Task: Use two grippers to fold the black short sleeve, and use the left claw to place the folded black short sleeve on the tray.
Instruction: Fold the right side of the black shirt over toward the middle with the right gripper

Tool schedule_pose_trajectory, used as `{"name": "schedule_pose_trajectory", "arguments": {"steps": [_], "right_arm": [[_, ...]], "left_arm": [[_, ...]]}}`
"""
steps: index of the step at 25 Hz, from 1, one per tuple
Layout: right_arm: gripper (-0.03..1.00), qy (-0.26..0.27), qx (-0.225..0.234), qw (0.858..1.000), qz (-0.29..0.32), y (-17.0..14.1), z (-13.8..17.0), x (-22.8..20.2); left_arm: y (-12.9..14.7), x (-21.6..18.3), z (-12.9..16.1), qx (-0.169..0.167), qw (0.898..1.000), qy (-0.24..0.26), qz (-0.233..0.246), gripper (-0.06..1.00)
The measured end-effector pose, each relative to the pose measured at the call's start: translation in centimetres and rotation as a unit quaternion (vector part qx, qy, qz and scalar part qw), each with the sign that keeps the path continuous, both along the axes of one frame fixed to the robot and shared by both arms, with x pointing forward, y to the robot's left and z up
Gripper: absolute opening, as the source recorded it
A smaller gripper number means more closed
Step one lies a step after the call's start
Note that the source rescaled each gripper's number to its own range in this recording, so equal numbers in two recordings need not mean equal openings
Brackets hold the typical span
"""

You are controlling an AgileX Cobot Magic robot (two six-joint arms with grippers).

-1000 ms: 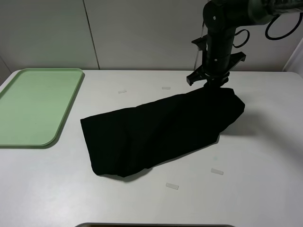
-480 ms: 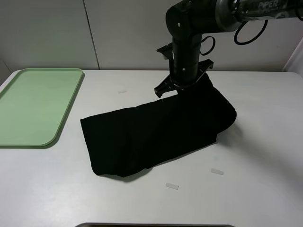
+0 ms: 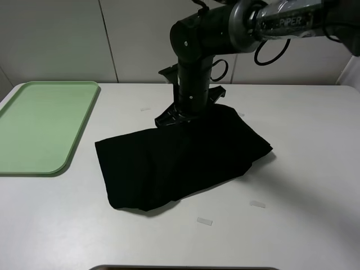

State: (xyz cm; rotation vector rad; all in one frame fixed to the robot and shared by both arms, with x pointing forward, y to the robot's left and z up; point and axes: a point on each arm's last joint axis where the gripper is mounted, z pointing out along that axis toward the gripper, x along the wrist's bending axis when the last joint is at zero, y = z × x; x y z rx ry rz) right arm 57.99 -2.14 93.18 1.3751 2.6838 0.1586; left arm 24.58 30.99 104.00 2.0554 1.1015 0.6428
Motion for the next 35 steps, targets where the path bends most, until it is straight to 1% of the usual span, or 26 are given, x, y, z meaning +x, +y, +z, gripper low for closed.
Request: {"name": "schedule_pose_trajectory", "arguments": {"steps": [7, 8, 9, 10, 11, 13, 14, 15, 17, 21, 24, 28, 30, 32, 35], "right_arm": [[0.07, -0.004, 0.020, 1.000, 0.004, 1.0, -1.3, 0.0], [0.10, -0.008, 0.023, 1.000, 0.007, 1.1, -1.3, 0.0], [0.15, -0.015, 0.029, 0.999, 0.013, 1.2, -1.2, 0.2], [0.23, -0.022, 0.033, 0.999, 0.021, 1.3, -1.2, 0.3], [0.36, -0.029, 0.042, 0.998, 0.029, 1.5, -1.1, 0.4], [0.69, -0.045, 0.063, 0.996, 0.038, 2.0, -1.0, 0.6], [0.80, -0.052, 0.076, 0.995, 0.038, 2.2, -0.9, 0.7], [0.88, -0.058, 0.088, 0.994, 0.036, 2.4, -0.9, 0.8], [0.96, -0.065, 0.101, 0.992, 0.034, 2.6, -0.8, 0.9], [1.00, -0.076, 0.107, 0.991, 0.038, 2.8, -0.6, 1.1], [1.00, -0.101, 0.100, 0.987, 0.076, 2.7, 0.3, 1.2], [1.00, -0.149, 0.088, 0.976, 0.133, 2.4, 2.5, 1.4], [1.00, -0.163, 0.089, 0.971, 0.148, 2.5, 3.2, 1.4], [1.00, -0.165, 0.093, 0.970, 0.153, 2.7, 3.5, 1.2], [1.00, -0.154, 0.105, 0.971, 0.149, 3.1, 3.5, 0.7]], "left_arm": [[0.0, 0.0, 0.0, 0.000, 1.000, 0.000, 0.000, 0.84], [0.0, 0.0, 0.0, 0.000, 1.000, 0.000, 0.000, 0.84], [0.0, 0.0, 0.0, 0.000, 1.000, 0.000, 0.000, 0.84], [0.0, 0.0, 0.0, 0.000, 1.000, 0.000, 0.000, 0.84], [0.0, 0.0, 0.0, 0.000, 1.000, 0.000, 0.000, 0.84], [0.0, 0.0, 0.0, 0.000, 1.000, 0.000, 0.000, 0.84], [0.0, 0.0, 0.0, 0.000, 1.000, 0.000, 0.000, 0.84], [0.0, 0.0, 0.0, 0.000, 1.000, 0.000, 0.000, 0.84], [0.0, 0.0, 0.0, 0.000, 1.000, -0.001, 0.000, 0.84], [0.0, 0.0, 0.0, 0.000, 1.000, -0.001, 0.000, 0.84], [0.0, 0.0, 0.0, 0.000, 1.000, -0.001, 0.000, 0.84], [0.0, 0.0, 0.0, 0.000, 1.000, -0.001, 0.000, 0.84], [0.0, 0.0, 0.0, 0.000, 1.000, -0.001, 0.000, 0.84], [0.0, 0.0, 0.0, 0.000, 1.000, -0.001, 0.000, 0.84], [0.0, 0.0, 0.0, 0.000, 1.000, -0.001, 0.000, 0.84]]}}
